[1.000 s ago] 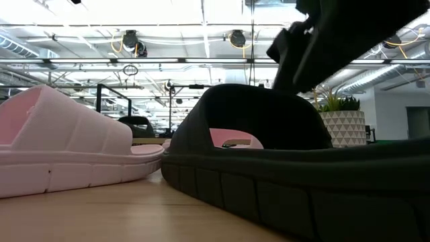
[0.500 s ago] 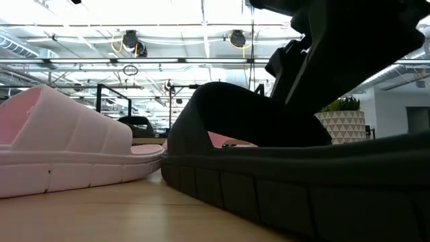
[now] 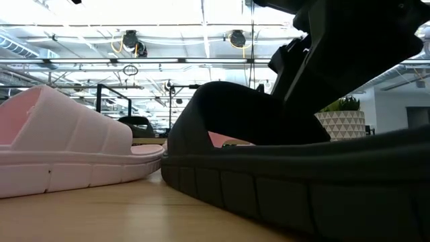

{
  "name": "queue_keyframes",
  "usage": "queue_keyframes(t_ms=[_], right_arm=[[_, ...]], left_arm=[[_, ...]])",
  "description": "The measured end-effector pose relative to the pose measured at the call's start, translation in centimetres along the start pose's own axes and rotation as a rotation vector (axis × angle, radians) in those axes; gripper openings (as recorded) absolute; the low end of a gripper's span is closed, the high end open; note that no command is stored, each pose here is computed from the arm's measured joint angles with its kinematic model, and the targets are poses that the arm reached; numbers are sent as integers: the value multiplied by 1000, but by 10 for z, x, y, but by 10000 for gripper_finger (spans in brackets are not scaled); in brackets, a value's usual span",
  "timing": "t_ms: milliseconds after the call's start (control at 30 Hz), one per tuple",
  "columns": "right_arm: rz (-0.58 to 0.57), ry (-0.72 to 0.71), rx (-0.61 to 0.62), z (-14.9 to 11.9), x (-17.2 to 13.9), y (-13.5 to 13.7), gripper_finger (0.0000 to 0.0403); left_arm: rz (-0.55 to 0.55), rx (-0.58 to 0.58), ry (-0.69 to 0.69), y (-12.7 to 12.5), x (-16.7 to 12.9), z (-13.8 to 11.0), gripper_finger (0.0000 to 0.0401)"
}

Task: Pick and place slides into the shelf
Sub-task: Put the black slipper on the shelf

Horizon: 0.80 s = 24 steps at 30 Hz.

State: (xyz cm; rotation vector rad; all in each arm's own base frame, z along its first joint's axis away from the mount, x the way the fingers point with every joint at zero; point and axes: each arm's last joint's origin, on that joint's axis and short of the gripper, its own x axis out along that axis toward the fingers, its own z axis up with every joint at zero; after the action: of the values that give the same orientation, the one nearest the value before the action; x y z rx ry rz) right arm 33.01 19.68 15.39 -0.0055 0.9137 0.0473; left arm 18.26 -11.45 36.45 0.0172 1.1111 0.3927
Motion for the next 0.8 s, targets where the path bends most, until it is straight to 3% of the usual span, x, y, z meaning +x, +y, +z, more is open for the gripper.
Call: queue_keyframes(t_ms=[367,800], right_arm=[[-122,-13,-23,-5,-1,0,169],[-110,-24,141,-5,-1,1,48]], left_arm=[[15,8,-18,0,0,1,246],[16,8,-18,0,0,1,246]])
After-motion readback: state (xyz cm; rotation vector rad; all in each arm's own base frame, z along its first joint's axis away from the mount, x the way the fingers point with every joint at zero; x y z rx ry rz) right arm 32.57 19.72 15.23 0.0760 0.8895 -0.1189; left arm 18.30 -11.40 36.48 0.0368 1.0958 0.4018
